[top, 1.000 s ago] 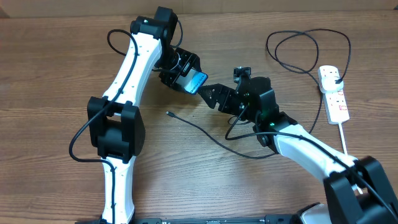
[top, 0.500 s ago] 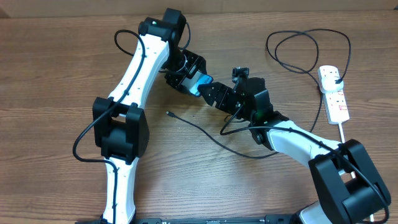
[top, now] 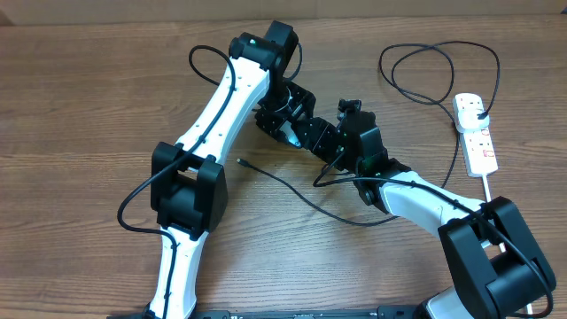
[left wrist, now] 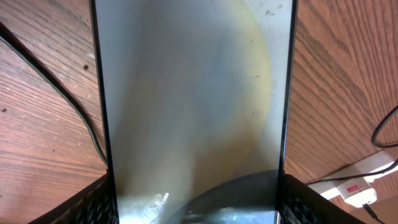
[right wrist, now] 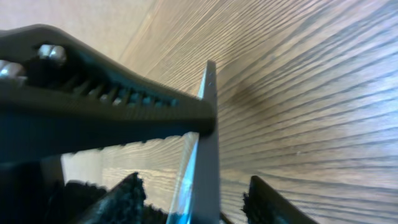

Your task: Plug charger to phone and switch on socket

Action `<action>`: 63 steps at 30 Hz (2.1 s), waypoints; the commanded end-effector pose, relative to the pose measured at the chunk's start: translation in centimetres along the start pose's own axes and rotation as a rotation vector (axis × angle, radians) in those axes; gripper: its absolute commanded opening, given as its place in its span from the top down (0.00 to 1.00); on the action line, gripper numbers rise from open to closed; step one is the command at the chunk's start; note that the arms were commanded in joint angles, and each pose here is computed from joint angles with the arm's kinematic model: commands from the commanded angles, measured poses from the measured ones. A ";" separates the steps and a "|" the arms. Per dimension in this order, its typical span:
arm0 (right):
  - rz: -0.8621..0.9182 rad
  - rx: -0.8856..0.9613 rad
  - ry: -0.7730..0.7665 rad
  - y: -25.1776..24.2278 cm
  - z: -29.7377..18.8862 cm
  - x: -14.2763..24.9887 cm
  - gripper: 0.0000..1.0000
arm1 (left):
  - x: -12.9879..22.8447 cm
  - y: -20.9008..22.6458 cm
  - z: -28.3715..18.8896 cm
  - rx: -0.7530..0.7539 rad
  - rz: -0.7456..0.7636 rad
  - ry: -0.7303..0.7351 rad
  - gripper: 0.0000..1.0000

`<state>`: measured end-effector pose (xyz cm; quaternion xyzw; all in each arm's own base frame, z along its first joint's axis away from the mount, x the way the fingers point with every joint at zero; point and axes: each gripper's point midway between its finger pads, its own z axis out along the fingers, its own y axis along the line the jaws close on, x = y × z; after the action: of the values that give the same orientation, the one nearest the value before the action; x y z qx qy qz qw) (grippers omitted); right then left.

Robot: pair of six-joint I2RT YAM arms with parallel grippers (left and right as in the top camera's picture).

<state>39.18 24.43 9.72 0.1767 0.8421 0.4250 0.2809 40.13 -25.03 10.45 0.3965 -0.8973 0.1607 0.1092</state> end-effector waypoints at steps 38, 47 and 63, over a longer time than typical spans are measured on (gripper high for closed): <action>0.199 -0.087 -0.068 0.7 -4.3 -7.0 0.96 | -8.1 6.6 -12.6 0.002 0.441 -0.127 0.00; 0.170 -0.176 0.023 2.7 -4.7 -5.8 0.96 | -7.5 9.8 -11.1 -0.042 0.492 -0.076 0.02; 0.165 -0.210 0.105 4.5 -3.9 -2.9 0.96 | -2.6 14.4 -10.8 0.421 0.676 -0.326 0.00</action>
<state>39.46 22.39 14.26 0.2043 0.8007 0.5205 0.2151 33.82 -8.89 18.43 0.1146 -0.9419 0.2425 -0.2023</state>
